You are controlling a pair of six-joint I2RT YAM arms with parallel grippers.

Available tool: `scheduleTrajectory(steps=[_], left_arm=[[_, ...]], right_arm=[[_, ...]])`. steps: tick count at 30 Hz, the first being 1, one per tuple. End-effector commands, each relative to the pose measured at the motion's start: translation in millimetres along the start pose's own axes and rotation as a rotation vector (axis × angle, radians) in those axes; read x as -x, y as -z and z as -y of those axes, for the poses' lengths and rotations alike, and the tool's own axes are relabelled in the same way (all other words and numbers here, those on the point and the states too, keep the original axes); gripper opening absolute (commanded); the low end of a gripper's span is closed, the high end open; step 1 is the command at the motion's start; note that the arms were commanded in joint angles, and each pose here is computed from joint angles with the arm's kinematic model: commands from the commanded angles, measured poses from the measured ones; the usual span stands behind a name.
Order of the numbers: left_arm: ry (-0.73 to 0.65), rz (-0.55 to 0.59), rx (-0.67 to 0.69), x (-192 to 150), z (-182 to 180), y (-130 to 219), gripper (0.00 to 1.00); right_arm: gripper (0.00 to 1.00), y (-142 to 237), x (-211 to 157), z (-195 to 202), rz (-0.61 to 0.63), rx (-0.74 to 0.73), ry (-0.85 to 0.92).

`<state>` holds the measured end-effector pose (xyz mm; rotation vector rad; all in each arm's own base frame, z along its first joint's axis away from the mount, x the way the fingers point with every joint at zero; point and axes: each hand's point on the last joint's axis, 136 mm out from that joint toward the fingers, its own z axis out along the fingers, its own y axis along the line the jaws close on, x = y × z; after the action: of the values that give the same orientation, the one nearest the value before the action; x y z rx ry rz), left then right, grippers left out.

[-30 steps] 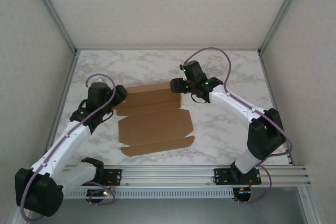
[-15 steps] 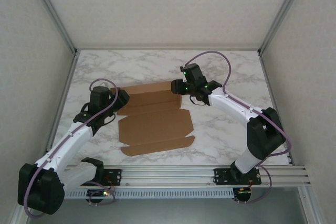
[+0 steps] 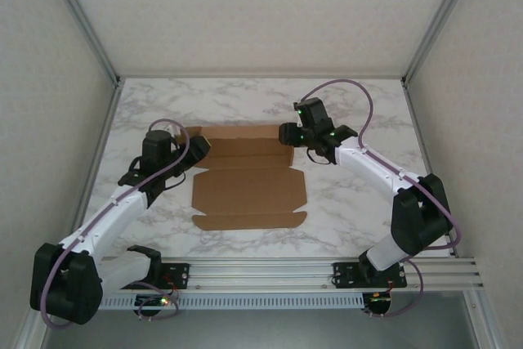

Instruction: Fold the paper box

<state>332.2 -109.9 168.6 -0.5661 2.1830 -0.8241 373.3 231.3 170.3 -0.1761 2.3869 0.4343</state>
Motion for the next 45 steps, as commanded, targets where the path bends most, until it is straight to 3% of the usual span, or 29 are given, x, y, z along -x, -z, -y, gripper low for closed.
scheduleTrajectory(steps=[1,6,12,18,25,37,45], left_arm=[[-0.068,0.074,0.035,23.0,7.8,16.6,0.67],[-0.098,0.12,0.061,44.5,12.7,13.1,0.7],[-0.101,0.055,0.096,54.3,11.9,-26.8,0.68],[-0.025,-0.032,0.012,39.4,18.1,-50.2,0.62],[0.022,-0.026,-0.145,36.0,42.4,-39.9,0.55],[0.186,0.015,-0.291,31.7,31.5,-38.0,0.42],[0.235,0.055,-0.391,31.7,38.3,-26.4,0.4]], right_arm=[[0.53,5.5,-5.4,14.6,-0.03,-0.069,0.047],[0.54,4.9,-4.4,5.7,-0.039,-0.02,0.068],[0.54,1.4,-5.1,-0.7,-0.066,0.016,0.077],[0.54,-2.2,-3.0,-2.6,-0.075,0.036,0.068],[0.54,-6.3,-0.8,-9.6,-0.086,0.077,0.068],[0.53,-10.0,-0.8,-9.2,-0.1,0.107,0.034],[0.51,-12.5,-0.7,-13.2,-0.106,0.15,0.003]])
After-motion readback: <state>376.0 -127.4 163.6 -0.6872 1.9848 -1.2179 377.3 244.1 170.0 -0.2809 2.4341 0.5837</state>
